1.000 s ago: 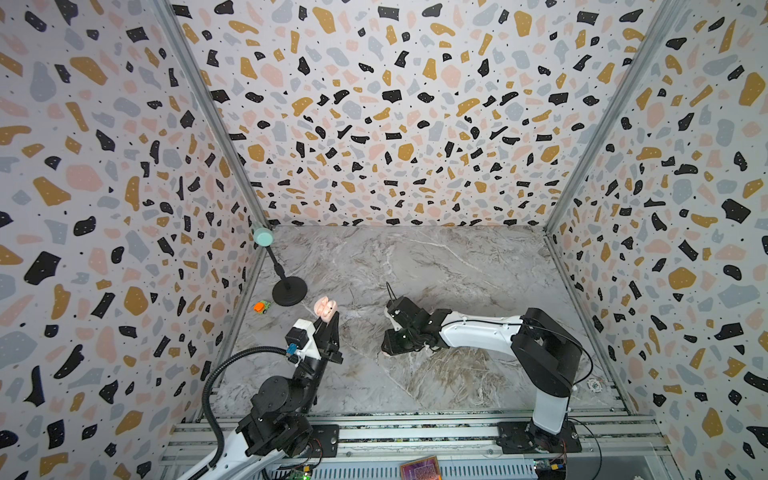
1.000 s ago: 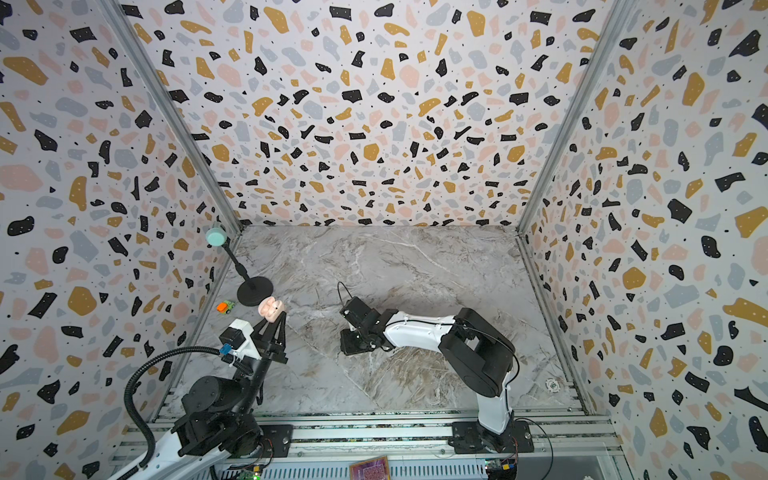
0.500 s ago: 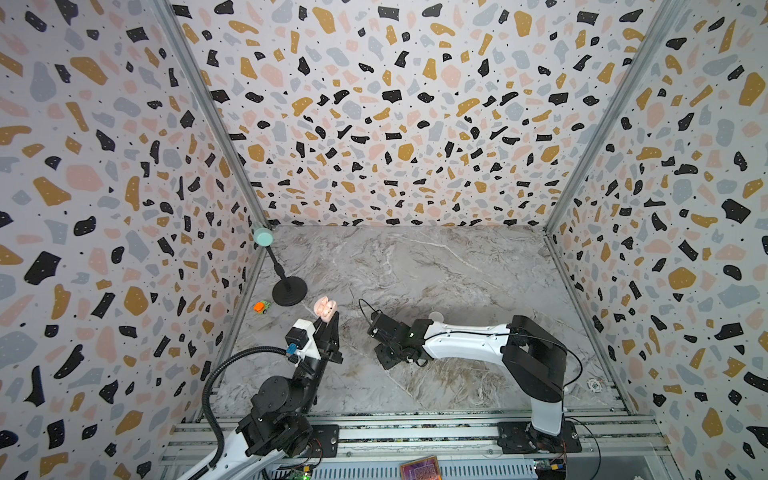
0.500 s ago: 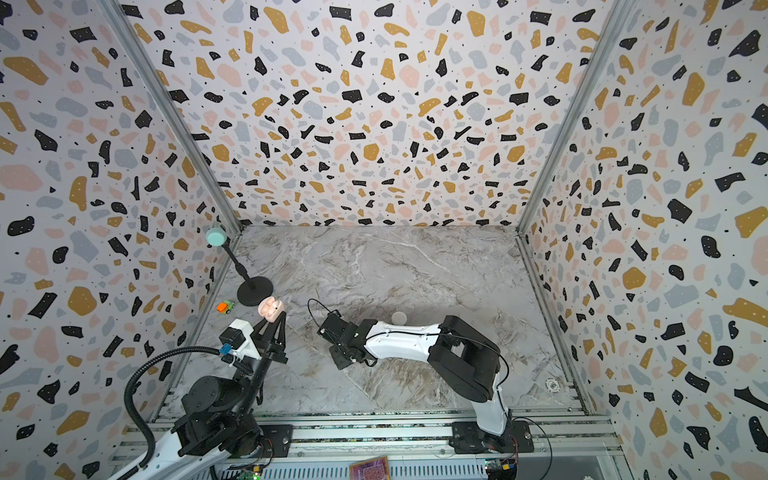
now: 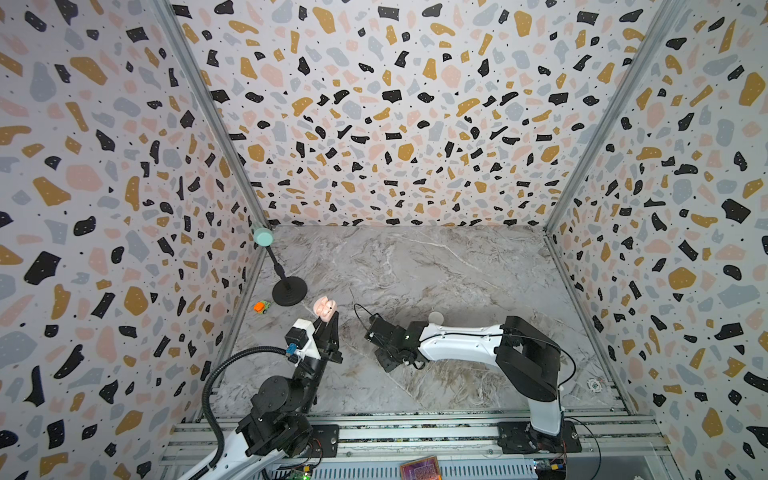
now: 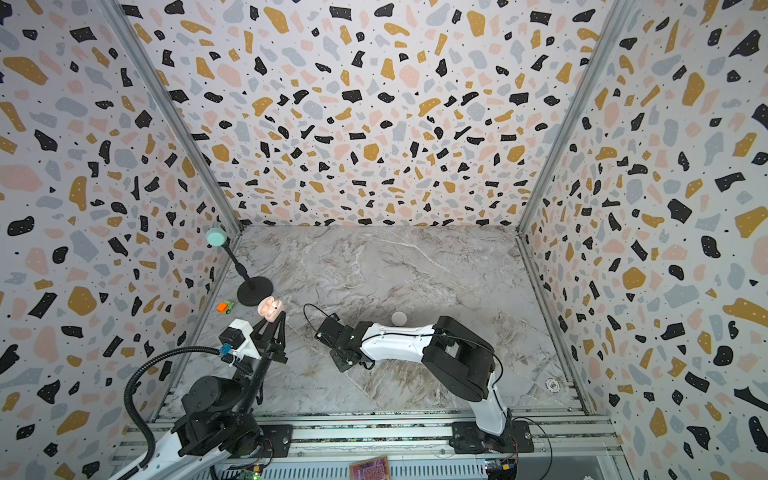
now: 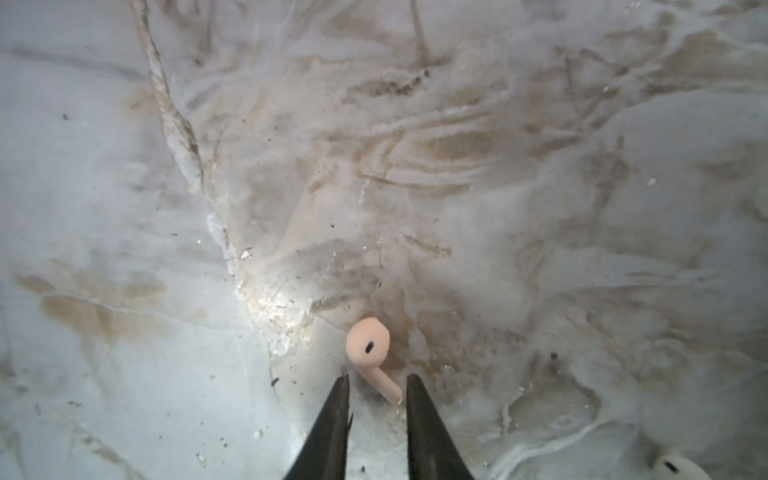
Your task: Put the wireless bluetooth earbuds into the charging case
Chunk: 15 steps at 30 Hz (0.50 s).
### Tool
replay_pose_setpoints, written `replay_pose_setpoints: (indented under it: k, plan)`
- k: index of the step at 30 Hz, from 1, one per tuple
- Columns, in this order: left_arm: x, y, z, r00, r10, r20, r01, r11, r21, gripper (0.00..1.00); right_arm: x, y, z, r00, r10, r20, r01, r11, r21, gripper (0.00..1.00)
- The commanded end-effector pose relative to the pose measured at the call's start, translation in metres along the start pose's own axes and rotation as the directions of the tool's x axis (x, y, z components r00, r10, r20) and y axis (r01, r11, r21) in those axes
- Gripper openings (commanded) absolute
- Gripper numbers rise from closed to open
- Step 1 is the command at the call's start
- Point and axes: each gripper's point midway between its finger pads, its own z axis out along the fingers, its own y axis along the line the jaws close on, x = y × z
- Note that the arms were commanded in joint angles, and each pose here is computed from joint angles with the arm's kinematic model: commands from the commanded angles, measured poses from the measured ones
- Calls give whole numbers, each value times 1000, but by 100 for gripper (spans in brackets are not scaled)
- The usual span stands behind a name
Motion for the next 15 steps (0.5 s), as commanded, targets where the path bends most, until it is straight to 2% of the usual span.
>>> replay_pose_setpoints:
  k: [1,15]
  plan:
    - [-10,1,0,998,-26,48,27,1000,-1,0,-6,0,-2,1000,-30,7,30,999,25,26]
    - [-10,0,0,999,-25,48,25,1000,3,0,4,12,6,998,-56,-27,56,998,2,21]
